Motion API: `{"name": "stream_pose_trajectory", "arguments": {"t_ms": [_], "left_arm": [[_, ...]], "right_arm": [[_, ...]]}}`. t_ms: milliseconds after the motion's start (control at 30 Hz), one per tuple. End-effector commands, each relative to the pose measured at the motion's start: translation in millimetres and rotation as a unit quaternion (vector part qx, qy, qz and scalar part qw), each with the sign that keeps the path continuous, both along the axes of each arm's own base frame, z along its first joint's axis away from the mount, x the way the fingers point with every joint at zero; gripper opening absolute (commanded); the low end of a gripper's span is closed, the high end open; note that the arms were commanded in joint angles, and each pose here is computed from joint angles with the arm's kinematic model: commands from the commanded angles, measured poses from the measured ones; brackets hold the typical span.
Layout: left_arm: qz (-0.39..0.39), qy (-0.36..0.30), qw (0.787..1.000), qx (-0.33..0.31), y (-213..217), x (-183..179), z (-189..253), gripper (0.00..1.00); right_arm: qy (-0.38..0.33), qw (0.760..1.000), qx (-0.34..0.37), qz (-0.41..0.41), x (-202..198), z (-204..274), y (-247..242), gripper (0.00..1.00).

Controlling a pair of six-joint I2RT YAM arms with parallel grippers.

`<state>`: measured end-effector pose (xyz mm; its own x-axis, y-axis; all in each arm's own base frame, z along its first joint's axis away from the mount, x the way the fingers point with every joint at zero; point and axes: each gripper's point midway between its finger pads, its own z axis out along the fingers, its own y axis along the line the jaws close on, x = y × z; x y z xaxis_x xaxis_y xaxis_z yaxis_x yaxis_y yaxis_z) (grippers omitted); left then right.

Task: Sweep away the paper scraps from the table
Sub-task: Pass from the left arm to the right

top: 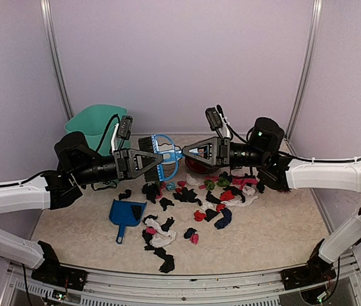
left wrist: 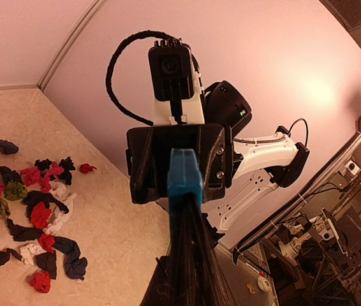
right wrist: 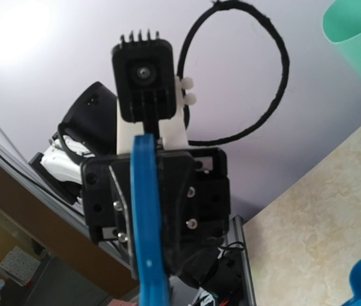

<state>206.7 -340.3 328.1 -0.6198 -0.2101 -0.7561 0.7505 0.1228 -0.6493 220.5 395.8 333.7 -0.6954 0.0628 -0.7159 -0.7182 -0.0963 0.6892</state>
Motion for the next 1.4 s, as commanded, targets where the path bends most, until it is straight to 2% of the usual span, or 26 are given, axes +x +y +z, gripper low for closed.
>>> {"name": "stream_pose_trajectory", "arguments": {"t_ms": [0, 133, 533, 967, 1033, 1133, 1367], "left_arm": [[0.002, -0.017, 1.000, -0.008, 1.9, -2.8, 6.1, 0.00], [0.001, -0.018, 1.000, -0.009, 2.2, -4.0, 6.4, 0.00], [0.002, -0.021, 1.000, -0.008, 3.8, -5.1, 4.9, 0.00], [0.005, -0.023, 1.000, -0.008, 4.2, -4.4, 3.8, 0.00], [0.005, -0.023, 1.000, -0.008, 4.5, -4.5, 3.8, 0.00], [0.006, -0.025, 1.000, -0.010, 4.5, -4.2, 5.1, 0.00], [0.009, -0.032, 0.999, -0.013, 5.6, -3.8, 9.8, 0.00]], "right_arm": [[-0.014, 1.000, 0.013, 0.016, -6.4, 10.5, 5.6, 0.36], [-0.014, 1.000, 0.014, 0.015, -7.4, 10.2, 4.7, 0.31], [-0.011, 1.000, 0.021, 0.010, -7.7, 11.8, 2.6, 0.27], [-0.007, 1.000, 0.023, 0.016, -9.8, 10.2, 2.7, 0.14], [-0.006, 1.000, 0.022, 0.018, -10.4, 9.6, 3.0, 0.14], [-0.001, 1.000, 0.018, 0.019, -9.8, 6.7, 3.9, 0.24], [0.003, 1.000, 0.014, 0.024, -9.9, 3.6, 6.2, 0.21]]}}
